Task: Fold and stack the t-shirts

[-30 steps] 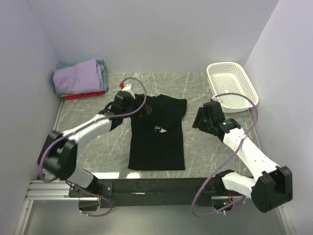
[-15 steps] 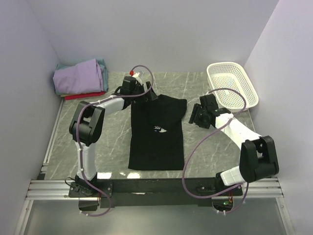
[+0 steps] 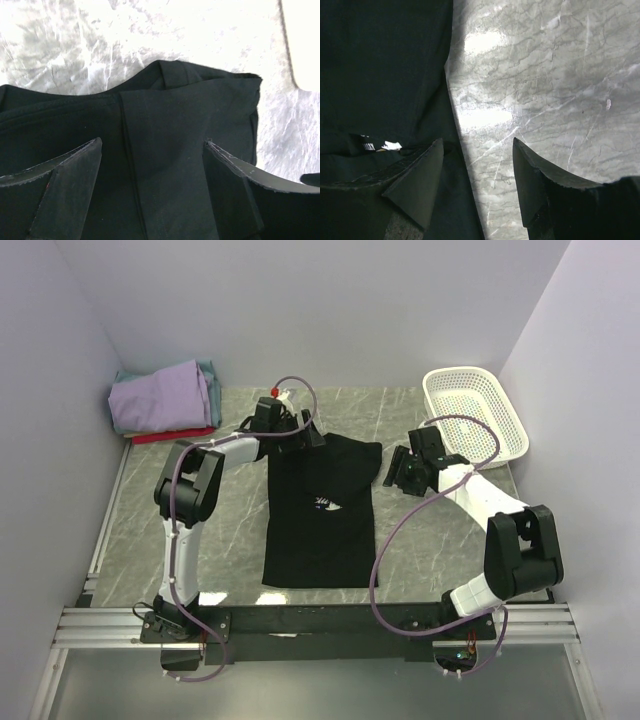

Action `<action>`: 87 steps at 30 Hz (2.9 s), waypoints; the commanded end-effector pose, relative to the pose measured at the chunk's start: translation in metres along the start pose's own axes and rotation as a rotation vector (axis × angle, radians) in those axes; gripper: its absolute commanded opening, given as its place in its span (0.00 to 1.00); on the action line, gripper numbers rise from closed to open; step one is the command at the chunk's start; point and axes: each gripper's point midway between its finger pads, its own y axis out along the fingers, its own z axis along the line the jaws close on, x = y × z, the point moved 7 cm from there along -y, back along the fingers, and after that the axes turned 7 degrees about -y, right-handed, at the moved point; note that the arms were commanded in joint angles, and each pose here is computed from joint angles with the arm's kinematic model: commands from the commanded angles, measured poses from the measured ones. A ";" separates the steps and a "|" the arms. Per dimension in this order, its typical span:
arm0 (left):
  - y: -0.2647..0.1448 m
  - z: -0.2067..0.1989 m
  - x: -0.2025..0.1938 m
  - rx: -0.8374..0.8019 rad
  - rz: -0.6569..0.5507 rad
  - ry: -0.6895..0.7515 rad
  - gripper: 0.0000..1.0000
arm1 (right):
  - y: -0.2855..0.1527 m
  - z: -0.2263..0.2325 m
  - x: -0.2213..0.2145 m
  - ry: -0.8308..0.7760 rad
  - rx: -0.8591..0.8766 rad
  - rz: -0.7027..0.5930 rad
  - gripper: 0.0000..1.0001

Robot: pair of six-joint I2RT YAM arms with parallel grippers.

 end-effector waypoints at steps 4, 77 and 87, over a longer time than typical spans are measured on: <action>0.008 -0.007 0.007 -0.052 0.000 0.010 0.85 | 0.000 0.002 0.014 0.003 0.029 -0.039 0.64; -0.035 -0.004 0.009 0.076 -0.121 -0.045 0.01 | 0.014 -0.013 0.003 0.021 -0.024 0.006 0.65; -0.039 0.015 -0.011 0.169 -0.106 -0.099 0.15 | 0.011 -0.014 0.005 0.020 -0.030 -0.004 0.65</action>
